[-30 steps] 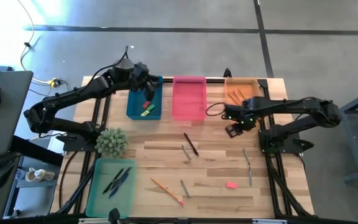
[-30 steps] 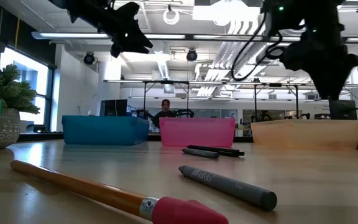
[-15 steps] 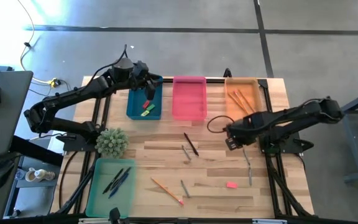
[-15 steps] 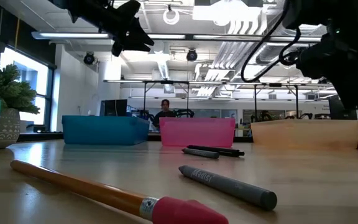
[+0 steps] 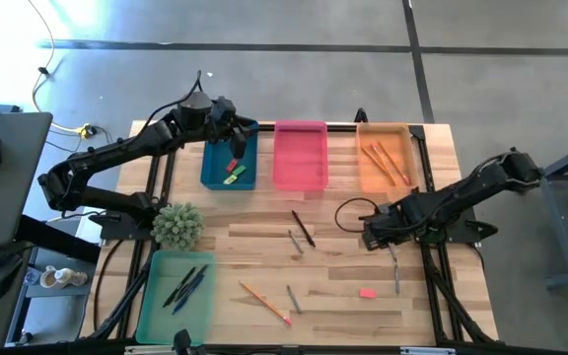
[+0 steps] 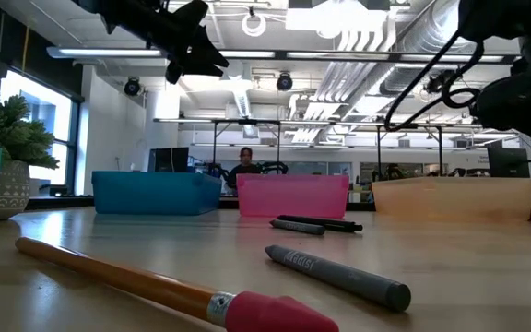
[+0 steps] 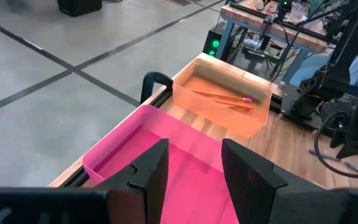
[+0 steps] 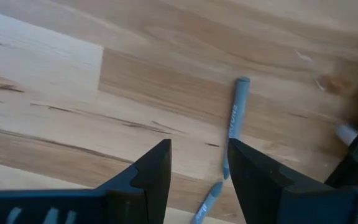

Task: Sort crayons/erasers/pens/pencils in bins
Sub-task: Put the top right gray crayon into the transparent red bin

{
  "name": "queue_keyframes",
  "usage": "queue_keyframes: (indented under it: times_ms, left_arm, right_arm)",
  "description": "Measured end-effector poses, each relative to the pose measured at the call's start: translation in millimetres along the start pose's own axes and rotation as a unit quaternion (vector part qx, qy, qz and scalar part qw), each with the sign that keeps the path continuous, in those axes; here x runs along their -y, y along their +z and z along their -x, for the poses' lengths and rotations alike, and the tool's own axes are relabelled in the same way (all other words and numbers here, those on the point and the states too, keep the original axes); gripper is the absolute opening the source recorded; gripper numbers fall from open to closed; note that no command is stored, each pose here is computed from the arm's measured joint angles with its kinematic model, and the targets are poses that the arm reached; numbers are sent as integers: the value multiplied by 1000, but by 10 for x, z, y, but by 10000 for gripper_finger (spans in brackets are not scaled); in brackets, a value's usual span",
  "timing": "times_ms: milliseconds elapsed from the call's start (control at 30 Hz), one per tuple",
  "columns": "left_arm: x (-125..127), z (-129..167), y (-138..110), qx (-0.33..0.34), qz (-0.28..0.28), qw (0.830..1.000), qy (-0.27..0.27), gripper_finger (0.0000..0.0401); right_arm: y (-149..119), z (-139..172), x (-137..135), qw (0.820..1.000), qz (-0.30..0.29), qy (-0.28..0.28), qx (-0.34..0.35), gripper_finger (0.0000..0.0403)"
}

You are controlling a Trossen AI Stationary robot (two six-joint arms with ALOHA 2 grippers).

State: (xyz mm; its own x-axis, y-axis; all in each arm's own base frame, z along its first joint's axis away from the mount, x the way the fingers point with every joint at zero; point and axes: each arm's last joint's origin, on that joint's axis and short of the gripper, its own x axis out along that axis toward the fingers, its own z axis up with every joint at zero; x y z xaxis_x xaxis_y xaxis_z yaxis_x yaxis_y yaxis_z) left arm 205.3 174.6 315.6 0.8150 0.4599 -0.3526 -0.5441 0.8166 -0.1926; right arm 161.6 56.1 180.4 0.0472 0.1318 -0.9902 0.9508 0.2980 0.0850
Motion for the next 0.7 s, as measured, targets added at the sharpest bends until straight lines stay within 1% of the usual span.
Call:
queue_keyframes:
  times_ms: [200,400,700]
  left_arm:
    - [0,0,0,0,-1,1000,0,135]
    - [0,0,0,0,-1,1000,0,136]
    - [1,0,0,0,-1,1000,-1,136]
  right_arm:
    - [-85,-132,78,1000,-12,-14,0,149]
    - [-143,-314,161,1000,-22,-10,-5,149]
    - [-142,-457,270,999,-44,-21,-4,148]
